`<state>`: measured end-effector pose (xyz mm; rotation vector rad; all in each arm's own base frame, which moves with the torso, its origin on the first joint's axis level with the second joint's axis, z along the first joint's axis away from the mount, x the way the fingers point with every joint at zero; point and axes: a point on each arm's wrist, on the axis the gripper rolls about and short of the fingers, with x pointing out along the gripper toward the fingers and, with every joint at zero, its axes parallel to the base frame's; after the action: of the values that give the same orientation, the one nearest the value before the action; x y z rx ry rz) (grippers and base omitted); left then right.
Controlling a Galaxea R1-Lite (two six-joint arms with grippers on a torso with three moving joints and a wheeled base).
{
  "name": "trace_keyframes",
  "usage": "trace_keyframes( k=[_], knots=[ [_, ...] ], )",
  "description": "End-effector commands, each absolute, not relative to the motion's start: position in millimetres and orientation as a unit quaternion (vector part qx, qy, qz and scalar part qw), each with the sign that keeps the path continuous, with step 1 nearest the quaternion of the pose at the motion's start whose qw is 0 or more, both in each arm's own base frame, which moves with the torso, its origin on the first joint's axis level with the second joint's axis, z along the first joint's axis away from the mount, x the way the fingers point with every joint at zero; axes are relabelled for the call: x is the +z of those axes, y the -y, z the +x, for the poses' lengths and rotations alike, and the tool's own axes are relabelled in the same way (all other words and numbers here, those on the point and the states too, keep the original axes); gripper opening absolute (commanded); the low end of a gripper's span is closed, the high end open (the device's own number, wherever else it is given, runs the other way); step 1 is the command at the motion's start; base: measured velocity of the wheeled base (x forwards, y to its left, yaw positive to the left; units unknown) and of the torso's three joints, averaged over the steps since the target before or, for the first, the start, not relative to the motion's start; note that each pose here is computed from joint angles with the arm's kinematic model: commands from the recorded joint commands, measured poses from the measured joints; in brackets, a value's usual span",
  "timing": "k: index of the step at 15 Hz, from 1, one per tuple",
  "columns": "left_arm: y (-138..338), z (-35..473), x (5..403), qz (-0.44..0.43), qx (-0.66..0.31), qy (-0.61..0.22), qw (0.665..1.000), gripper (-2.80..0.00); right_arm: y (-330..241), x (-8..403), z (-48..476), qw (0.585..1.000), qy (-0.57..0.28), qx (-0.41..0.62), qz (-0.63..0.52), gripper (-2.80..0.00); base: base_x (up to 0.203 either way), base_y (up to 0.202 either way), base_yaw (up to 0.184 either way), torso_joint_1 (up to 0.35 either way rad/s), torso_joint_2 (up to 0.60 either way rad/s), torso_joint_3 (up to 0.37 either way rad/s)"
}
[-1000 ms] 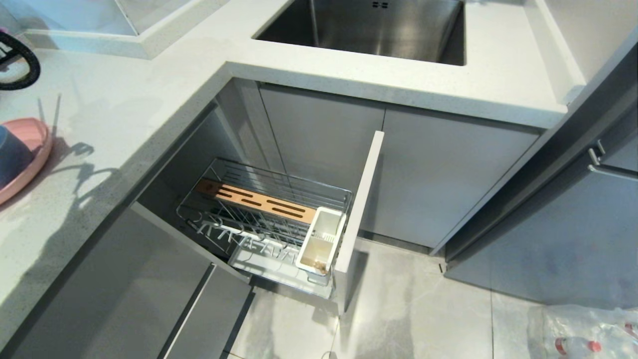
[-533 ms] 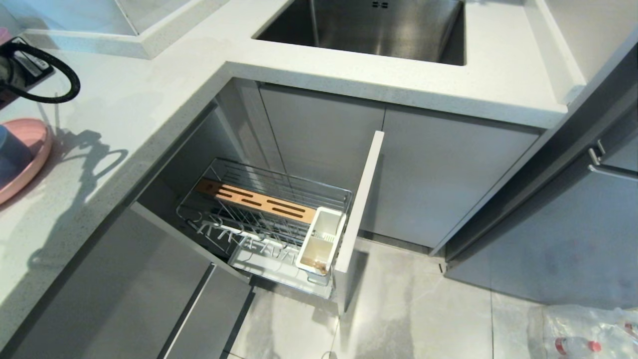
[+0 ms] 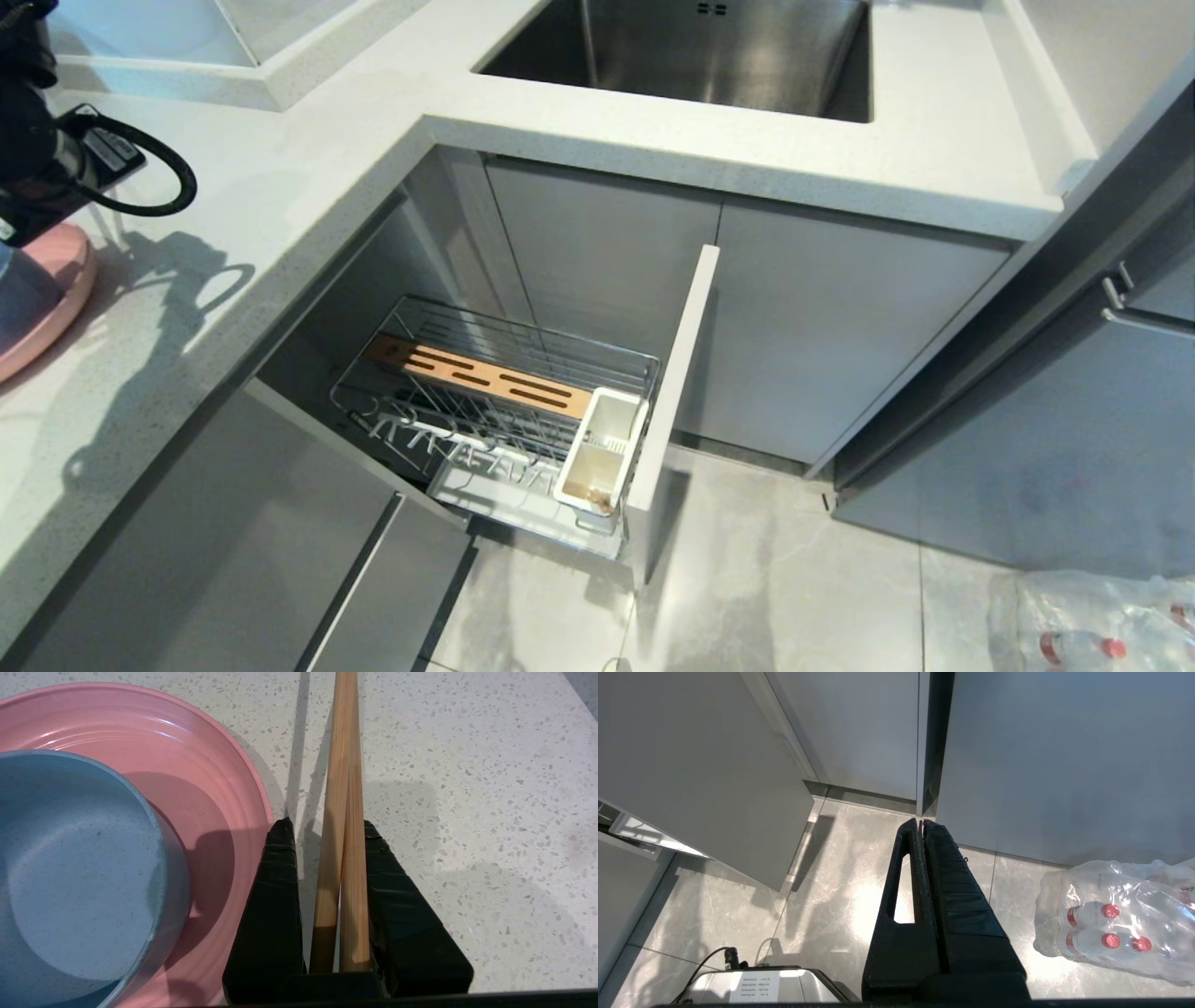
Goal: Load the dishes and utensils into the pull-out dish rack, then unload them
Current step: Take the chopsticks out of the cupboard
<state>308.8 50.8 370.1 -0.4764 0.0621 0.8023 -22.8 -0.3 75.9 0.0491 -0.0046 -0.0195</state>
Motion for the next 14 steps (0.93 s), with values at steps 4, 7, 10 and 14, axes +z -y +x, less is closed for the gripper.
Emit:
trace_keyframes(
  k=[4, 7, 10, 14],
  knots=[
    [-52.2, 318.7, 362.6, -0.233, 0.39, -0.035, 0.89, -2.8, 0.3, 76.0, -22.8, 1.0, 0.003, -0.009, 0.025, -2.8, 0.0, 0.0, 0.0, 0.0, 0.0, 0.0],
    [-52.7, 323.0, 360.6, -0.239, 0.39, -0.031, 0.889, -2.8, 0.3, 76.0, -22.8, 1.0, 0.003, -0.01, 0.025, -2.8, 0.0, 0.0, 0.0, 0.0, 0.0, 0.0],
    [-51.6, 326.3, 358.0, -0.243, 0.389, -0.032, 0.888, -2.8, 0.3, 76.0, -22.8, 1.0, 0.003, -0.01, 0.025, -2.8, 0.0, 0.0, 0.0, 0.0, 0.0, 0.0],
    [-50.7, 327.7, 356.2, -0.244, 0.388, -0.036, 0.888, -2.8, 0.3, 76.0, -22.8, 1.0, 0.003, -0.009, 0.025, -2.8, 0.0, 0.0, 0.0, 0.0, 0.0, 0.0]
  ],
)
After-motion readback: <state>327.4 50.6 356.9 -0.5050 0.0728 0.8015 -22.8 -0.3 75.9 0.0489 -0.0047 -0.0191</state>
